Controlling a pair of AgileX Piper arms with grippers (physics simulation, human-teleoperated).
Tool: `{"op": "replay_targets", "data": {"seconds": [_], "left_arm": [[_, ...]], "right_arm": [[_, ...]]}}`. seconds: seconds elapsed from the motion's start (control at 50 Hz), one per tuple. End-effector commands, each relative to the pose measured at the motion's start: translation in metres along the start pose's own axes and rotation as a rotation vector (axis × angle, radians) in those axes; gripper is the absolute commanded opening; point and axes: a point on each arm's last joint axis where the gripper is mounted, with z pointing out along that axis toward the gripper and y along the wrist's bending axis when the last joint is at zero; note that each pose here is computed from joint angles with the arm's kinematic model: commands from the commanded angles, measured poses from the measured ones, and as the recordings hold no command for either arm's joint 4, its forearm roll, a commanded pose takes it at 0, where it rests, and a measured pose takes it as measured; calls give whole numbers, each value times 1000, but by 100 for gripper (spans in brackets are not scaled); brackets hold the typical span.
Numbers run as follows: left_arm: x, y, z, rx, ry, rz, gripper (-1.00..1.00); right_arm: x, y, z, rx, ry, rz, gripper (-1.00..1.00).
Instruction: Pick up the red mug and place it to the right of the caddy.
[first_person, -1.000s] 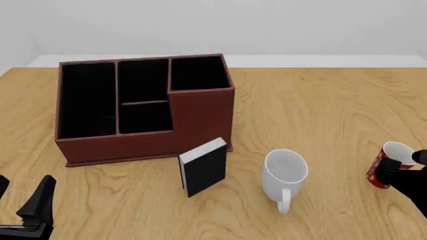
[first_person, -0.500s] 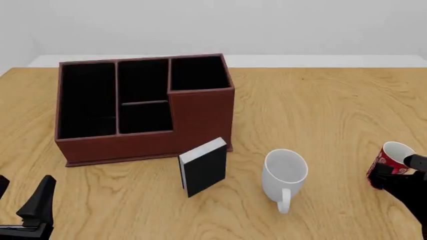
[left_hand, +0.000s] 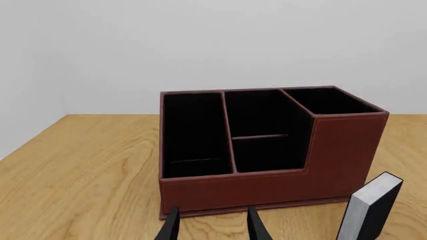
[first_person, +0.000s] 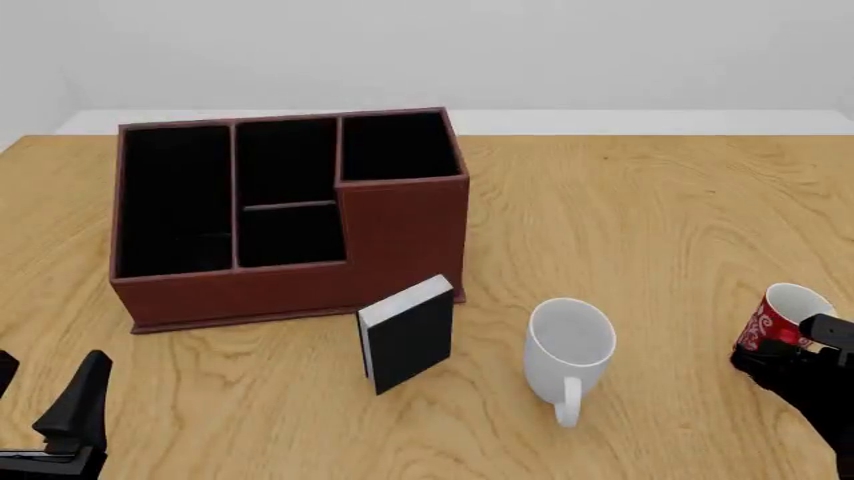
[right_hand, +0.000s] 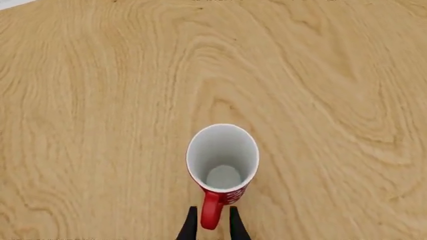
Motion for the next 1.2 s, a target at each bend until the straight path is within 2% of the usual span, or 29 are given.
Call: {"op": "replay_targets", "data": {"seconds": [0.02, 0.4, 0.54, 0.7, 0.82, 0.84, 0.9, 1.02, 1.1, 1.18, 1.2], "left_arm": [[0, 0, 0, 0, 0, 0, 100], [0, 0, 0, 0, 0, 0, 100], [0, 0, 0, 0, 0, 0, 100], [0, 0, 0, 0, 0, 0, 100], [0, 0, 0, 0, 0, 0, 100], [0, 0, 0, 0, 0, 0, 100], [0, 0, 0, 0, 0, 0, 100], [0, 0, 0, 0, 0, 0, 100], [0, 0, 0, 0, 0, 0, 100], [0, 0, 0, 0, 0, 0, 100], [0, 0, 0, 0, 0, 0, 100]], "right_arm": [[-2, 1, -5, -5, -13, -14, -100], [-10, 3, -18, -11, -58, -59, -100], [-26, 8, -29, -31, -105, -91, -100], [-53, 17, -40, -65, -170, -163, -100], [-77, 31, -42, -116, -216, -200, -100], [-82, 39, -39, -148, -209, -186, -100], [-96, 52, -37, -194, -224, -204, -100], [-121, 71, -33, -251, -237, -197, -100], [-133, 85, -33, -292, -258, -229, -100], [-146, 112, -36, -375, -267, -236, -100], [-150, 113, -35, -374, -276, -251, -100]]}}
